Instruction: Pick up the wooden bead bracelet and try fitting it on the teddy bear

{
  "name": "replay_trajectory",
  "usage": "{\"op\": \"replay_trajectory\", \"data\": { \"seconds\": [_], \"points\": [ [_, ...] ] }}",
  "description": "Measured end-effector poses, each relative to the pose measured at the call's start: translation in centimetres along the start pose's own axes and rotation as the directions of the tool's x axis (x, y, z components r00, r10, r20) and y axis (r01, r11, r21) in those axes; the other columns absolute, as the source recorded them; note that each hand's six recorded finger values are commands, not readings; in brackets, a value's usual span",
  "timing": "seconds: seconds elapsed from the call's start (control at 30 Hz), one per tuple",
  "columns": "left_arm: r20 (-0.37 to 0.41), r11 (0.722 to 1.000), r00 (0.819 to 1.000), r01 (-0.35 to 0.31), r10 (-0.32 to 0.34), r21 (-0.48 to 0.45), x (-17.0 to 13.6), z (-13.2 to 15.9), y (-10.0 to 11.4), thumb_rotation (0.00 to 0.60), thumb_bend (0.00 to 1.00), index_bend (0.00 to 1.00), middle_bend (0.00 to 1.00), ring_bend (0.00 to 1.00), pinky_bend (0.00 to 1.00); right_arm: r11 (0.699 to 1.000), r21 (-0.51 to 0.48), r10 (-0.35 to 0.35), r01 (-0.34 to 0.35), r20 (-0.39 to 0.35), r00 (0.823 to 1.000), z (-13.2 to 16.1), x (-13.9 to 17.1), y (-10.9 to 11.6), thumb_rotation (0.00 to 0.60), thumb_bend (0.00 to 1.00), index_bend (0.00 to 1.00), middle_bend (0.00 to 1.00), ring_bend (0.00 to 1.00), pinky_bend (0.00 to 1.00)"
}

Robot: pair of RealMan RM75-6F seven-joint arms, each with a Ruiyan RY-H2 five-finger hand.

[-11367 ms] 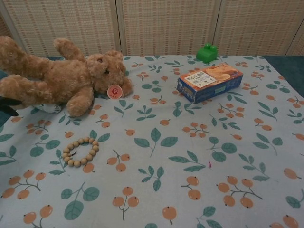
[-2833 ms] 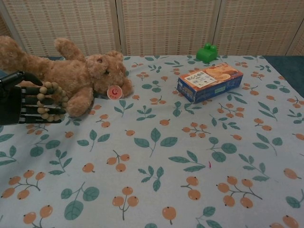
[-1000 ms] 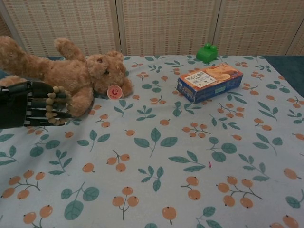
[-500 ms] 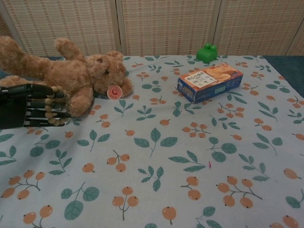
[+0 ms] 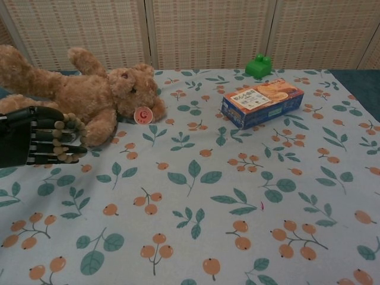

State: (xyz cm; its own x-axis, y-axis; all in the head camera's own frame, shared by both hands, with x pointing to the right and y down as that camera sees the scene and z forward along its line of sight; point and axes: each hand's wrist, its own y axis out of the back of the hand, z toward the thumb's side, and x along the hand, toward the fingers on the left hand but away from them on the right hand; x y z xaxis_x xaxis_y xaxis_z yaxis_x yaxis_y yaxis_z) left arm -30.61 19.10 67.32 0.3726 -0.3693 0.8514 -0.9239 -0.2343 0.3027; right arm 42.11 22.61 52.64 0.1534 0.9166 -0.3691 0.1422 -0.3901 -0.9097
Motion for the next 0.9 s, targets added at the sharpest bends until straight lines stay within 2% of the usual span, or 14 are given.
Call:
{"op": "replay_trajectory", "data": {
  "seconds": [0.1, 0.27, 0.6, 0.73, 0.8, 0.9],
  "points": [
    [-0.001, 1.000, 1.000, 0.000, 0.000, 0.002, 0.05, -0.03, -0.04, 0.417, 0.55, 0.52, 0.65, 0.27, 0.06, 1.000, -0.001, -0.001, 0.001, 0.001, 1.000, -0.03, -0.01, 0.03, 0.543, 0.24, 0.00, 0.00, 0.00, 0.00],
    [-0.003, 1.000, 1.000, 0.001, -0.001, 0.010, 0.12, -0.03, -0.14, 0.407, 0.64, 0.52, 0.65, 0.27, 0.06, 1.000, -0.002, -0.001, 0.001, 0.001, 1.000, -0.03, 0.00, 0.05, 0.543, 0.24, 0.00, 0.00, 0.00, 0.00],
    [-0.009, 1.000, 1.000, 0.003, -0.002, 0.014, 0.20, -0.08, -0.29, 0.437, 0.87, 0.53, 0.65, 0.27, 0.06, 1.000, -0.001, -0.004, 0.004, 0.001, 1.000, -0.06, 0.01, 0.09, 0.543, 0.24, 0.00, 0.00, 0.00, 0.00],
    [-0.010, 1.000, 1.000, 0.006, -0.005, 0.024, 0.18, -0.09, -0.39, 0.487, 0.99, 0.52, 0.65, 0.27, 0.06, 1.000, -0.001, -0.005, 0.005, 0.003, 1.000, -0.09, 0.01, 0.11, 0.543, 0.24, 0.00, 0.00, 0.00, 0.00],
    [-0.012, 1.000, 1.000, 0.009, -0.009, 0.030, 0.20, -0.08, -0.45, 0.555, 1.00, 0.51, 0.64, 0.27, 0.06, 1.000, -0.001, -0.006, 0.006, 0.003, 1.000, -0.10, 0.03, 0.13, 0.543, 0.24, 0.00, 0.00, 0.00, 0.00],
    [-0.011, 0.999, 1.000, 0.013, -0.012, 0.050, 0.21, -0.07, -0.51, 0.582, 0.99, 0.49, 0.63, 0.27, 0.05, 1.000, -0.001, -0.005, 0.005, 0.004, 1.000, -0.11, 0.05, 0.13, 0.544, 0.24, 0.00, 0.00, 0.00, 0.00]
  ]
}}
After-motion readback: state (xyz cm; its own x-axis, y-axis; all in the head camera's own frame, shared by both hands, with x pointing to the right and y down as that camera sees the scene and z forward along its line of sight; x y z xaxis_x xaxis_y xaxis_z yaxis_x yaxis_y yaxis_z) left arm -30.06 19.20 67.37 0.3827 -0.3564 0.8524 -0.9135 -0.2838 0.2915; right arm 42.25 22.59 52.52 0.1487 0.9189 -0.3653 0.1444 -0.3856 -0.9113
